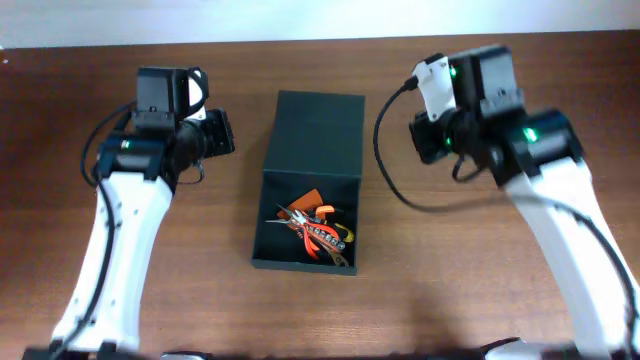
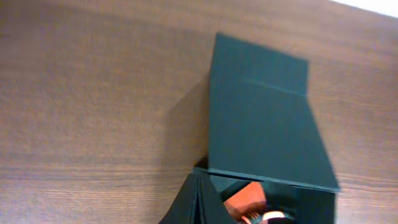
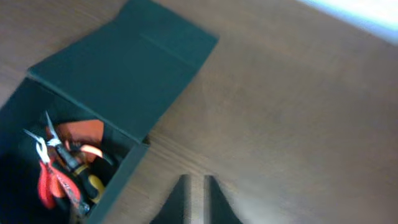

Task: Pack container
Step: 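Move both grippers to the upright lid and grip its edges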

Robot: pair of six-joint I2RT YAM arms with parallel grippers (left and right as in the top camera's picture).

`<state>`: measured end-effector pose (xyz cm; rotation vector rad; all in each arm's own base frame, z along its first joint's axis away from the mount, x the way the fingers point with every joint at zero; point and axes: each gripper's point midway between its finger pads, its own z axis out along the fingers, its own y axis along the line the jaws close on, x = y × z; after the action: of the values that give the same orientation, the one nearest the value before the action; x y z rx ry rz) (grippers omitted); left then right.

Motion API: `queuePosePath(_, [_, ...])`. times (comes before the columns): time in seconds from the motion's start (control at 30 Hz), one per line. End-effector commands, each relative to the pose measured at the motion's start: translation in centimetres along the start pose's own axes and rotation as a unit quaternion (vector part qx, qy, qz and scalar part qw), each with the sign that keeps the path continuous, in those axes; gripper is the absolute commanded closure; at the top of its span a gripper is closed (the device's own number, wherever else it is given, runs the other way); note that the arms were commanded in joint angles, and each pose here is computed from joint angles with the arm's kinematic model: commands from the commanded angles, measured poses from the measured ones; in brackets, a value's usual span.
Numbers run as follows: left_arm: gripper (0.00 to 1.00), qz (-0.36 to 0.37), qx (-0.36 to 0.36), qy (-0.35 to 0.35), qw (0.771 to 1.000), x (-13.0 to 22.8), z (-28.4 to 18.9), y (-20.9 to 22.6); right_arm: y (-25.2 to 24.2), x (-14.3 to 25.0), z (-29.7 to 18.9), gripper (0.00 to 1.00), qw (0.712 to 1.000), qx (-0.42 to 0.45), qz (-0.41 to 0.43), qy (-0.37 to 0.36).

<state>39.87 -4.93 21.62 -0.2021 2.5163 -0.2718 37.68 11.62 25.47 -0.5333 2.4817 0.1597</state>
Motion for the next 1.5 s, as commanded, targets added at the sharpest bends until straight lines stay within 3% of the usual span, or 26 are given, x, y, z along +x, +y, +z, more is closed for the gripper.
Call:
queuePosePath(0.0, [0.98, -0.011, 0.008, 0.027, 1.000, 0.2, 2.3, 0.5, -0.4, 0.3, 2.8, 0.96, 0.995, -0.060, 0.081, 0.026])
queuePosePath(0.3, [0.98, -0.076, 0.028, 0.134, 0.988, 3.7, 9.2, 2.3, 0.0, 3.0, 9.8, 0.96, 0.956, -0.188, 0.196, 0.112])
queuePosePath(0.77, [0.98, -0.158, 0.103, 0.221, 0.957, 7.5, 15.9, 1.2, 1.3, 6.2, 15.3, 0.96, 0.913, -0.236, 0.271, 0.193])
queuePosePath(1.47, [0.99, -0.203, 0.177, 0.233, 0.935, 8.0, 19.6, -1.5, 2.5, 8.1, 21.0, 0.96, 0.865, -0.277, 0.349, 0.230])
